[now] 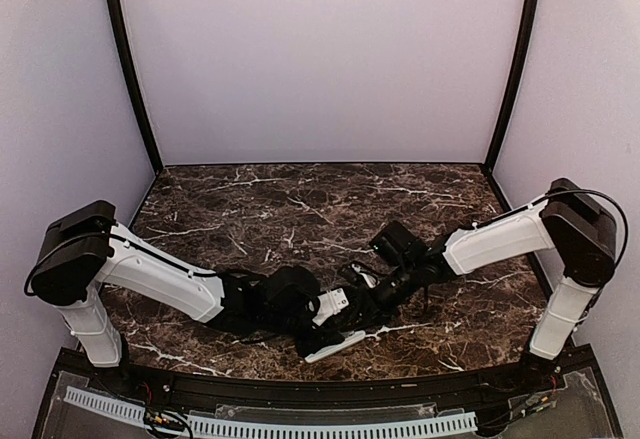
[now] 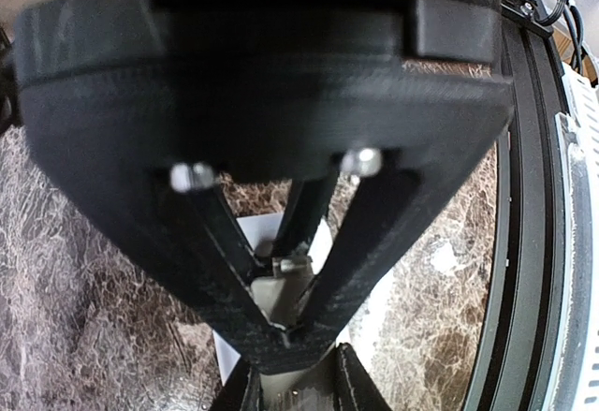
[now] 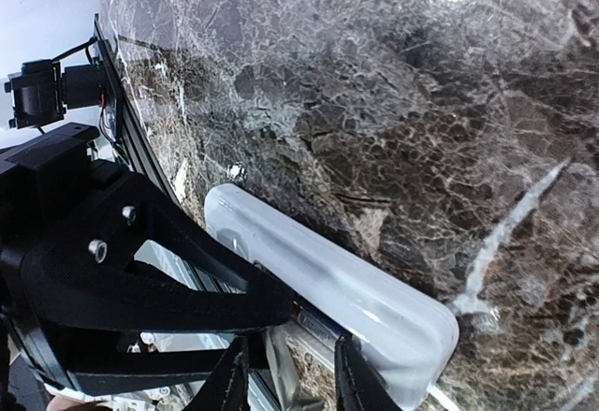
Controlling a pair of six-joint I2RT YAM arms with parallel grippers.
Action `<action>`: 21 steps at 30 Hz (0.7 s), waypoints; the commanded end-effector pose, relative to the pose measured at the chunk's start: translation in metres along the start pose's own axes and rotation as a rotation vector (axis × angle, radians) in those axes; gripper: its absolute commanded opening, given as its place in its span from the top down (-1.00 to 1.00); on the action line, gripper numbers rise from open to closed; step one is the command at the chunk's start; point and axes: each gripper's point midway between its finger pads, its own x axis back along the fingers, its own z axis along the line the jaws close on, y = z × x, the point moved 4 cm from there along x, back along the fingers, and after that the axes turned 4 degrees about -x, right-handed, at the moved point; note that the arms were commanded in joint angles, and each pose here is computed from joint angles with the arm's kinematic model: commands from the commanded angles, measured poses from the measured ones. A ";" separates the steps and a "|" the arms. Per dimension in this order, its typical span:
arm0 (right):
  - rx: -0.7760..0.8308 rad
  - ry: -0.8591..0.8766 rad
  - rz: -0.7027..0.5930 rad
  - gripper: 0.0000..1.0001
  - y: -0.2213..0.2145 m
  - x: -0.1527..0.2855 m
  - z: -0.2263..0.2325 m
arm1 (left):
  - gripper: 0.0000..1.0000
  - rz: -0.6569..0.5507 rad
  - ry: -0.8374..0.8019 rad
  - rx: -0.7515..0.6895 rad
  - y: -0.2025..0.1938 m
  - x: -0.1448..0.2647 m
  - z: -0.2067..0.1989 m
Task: Load the batteries into the remote control
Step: Place the battery cover on the remote control without the battery cover.
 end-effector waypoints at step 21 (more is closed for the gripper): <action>0.038 -0.123 -0.042 0.58 -0.001 0.034 0.013 | 0.62 0.299 -0.059 0.043 -0.075 0.003 -0.016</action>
